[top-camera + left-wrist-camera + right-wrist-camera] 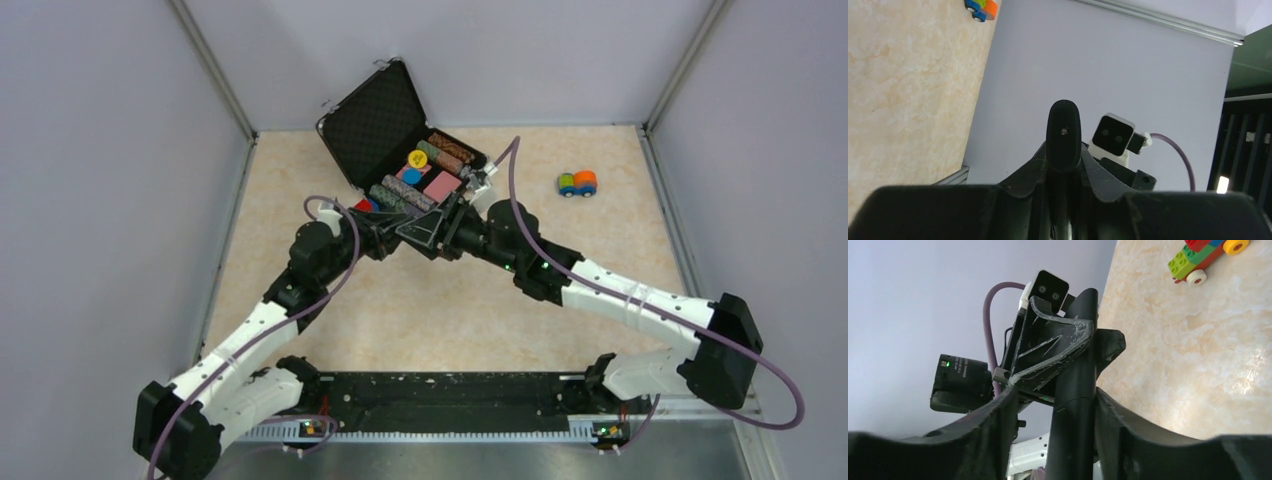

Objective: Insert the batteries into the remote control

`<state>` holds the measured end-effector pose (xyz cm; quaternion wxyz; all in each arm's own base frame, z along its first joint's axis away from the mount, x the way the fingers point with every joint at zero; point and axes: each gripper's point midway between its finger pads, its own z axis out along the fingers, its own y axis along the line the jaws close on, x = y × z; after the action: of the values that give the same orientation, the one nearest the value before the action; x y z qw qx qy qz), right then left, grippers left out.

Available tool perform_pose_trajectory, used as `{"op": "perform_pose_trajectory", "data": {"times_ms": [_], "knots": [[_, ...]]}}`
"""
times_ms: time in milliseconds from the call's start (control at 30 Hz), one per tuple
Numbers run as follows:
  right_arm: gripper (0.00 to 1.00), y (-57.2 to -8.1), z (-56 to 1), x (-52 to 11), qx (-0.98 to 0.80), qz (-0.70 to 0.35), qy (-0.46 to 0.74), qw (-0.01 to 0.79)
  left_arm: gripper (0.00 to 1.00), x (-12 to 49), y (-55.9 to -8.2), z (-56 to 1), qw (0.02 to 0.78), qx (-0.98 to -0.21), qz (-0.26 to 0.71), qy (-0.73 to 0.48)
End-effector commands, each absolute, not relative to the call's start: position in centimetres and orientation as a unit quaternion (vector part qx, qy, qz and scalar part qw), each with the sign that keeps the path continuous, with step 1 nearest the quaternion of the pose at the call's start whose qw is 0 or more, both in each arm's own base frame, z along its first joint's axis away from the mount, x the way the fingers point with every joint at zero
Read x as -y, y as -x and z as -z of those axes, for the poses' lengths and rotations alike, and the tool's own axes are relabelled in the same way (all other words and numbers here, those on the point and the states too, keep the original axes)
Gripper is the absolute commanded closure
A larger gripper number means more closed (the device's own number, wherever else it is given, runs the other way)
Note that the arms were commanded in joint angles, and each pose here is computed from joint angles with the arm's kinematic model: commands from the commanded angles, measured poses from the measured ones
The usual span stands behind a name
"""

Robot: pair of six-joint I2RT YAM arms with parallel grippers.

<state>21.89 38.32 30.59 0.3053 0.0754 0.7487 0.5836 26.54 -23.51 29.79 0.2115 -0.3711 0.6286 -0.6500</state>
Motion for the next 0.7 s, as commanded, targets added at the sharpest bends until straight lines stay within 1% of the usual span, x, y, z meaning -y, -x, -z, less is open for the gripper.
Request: {"op": "perform_pose_trajectory", "data": {"times_ms": [0, 33, 67, 133, 300, 467, 567, 667], "knots": [[0.38, -21.2, -33.6, -37.6, -0.727, -0.598, -0.059, 0.333, 1.0, 25.0, -23.9, -32.0, 0.22, -0.649, 0.665, 0.296], [0.33, -20.9, -33.7, -37.0, -0.729, -0.592, -0.058, 0.338, 1.0, 24.6, -24.0, -31.5, 0.233, -0.656, 0.652, 0.299], [0.31, -20.7, -33.7, -36.4, -0.732, -0.587, -0.056, 0.34, 1.0, 24.3, -24.2, -31.0, 0.246, -0.663, 0.64, 0.3], [0.28, -19.9, -34.0, -35.1, -0.731, -0.588, -0.048, 0.343, 1.0, 23.8, -24.2, -30.9, 0.268, -0.671, 0.629, 0.287], [0.27, -17.8, -32.9, -33.5, -0.736, -0.598, 0.008, 0.317, 1.0, 24.4, -23.7, -32.7, 0.302, -0.673, 0.643, 0.207], [0.27, -15.2, -33.0, -34.6, -0.724, -0.61, 0.139, 0.29, 1.0, 26.3, -22.0, -35.7, 0.315, -0.67, 0.668, 0.076], [0.27, -15.2, -32.0, -35.2, -0.736, -0.589, 0.175, 0.283, 1.0, 27.2, -21.2, -36.8, 0.319, -0.664, 0.676, 0.013], [0.28, -15.6, -31.5, -35.2, -0.741, -0.579, 0.182, 0.288, 1.0, 27.7, -20.6, -37.7, 0.318, -0.653, 0.687, -0.03]]}}
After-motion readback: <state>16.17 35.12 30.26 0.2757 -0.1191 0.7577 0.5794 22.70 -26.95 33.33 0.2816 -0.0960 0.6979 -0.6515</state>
